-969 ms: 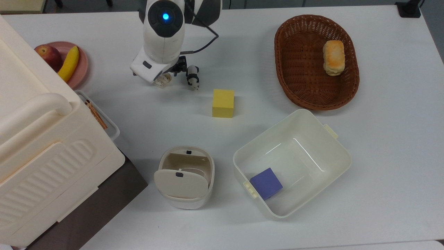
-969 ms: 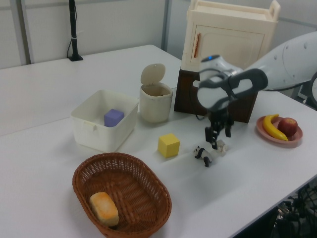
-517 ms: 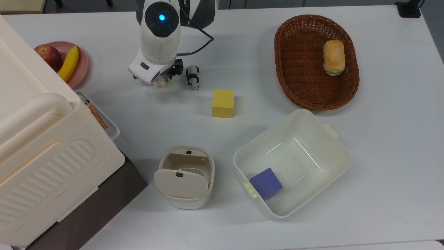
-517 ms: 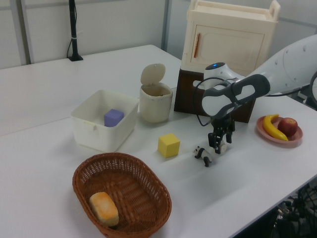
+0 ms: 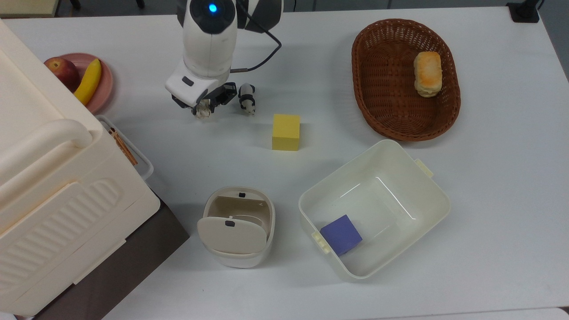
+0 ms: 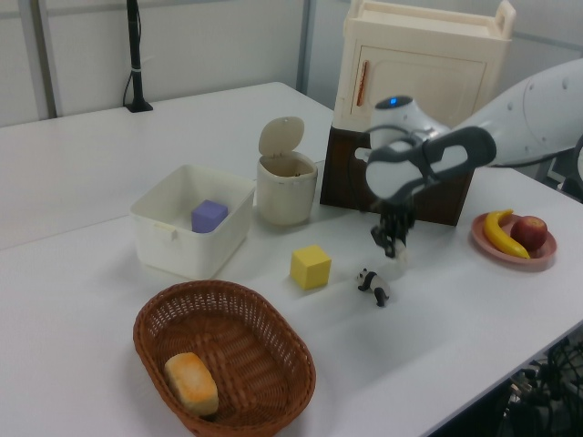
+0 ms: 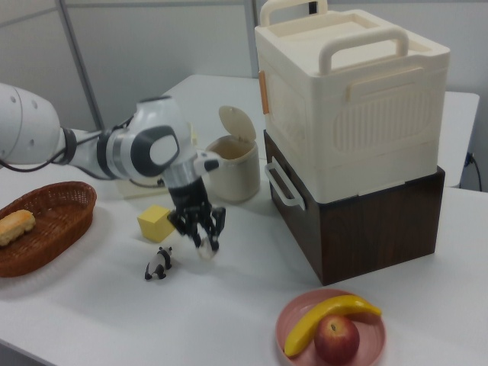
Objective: Grab it up and put it in the trash
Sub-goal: 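Lift the paper ball and carry it over the white trash bin, then open the gripper to drop the paper ball into the bin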
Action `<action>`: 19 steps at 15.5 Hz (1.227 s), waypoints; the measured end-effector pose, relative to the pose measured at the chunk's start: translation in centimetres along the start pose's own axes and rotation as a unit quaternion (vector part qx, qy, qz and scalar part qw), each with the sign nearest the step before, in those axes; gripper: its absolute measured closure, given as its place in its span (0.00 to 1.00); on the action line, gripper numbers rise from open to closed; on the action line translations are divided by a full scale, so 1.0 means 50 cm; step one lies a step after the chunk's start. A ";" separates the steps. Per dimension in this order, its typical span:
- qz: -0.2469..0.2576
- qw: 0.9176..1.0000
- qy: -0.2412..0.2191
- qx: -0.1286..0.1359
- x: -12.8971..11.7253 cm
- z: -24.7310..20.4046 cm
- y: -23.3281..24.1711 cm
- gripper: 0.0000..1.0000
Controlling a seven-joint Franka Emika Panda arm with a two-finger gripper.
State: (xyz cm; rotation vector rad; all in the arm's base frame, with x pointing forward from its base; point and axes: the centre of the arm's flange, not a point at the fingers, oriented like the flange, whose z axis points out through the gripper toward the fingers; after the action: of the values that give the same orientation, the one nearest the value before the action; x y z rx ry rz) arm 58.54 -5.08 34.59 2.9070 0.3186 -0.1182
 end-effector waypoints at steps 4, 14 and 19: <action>0.041 0.993 0.107 0.018 0.077 -0.219 0.043 0.59; 0.150 0.937 0.312 0.039 0.218 -0.397 0.000 0.57; 0.179 0.921 0.343 0.034 0.305 -0.331 -0.069 0.37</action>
State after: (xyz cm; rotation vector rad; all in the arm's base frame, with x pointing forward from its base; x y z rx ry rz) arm 73.57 4.98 48.45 2.9081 -0.1287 0.9762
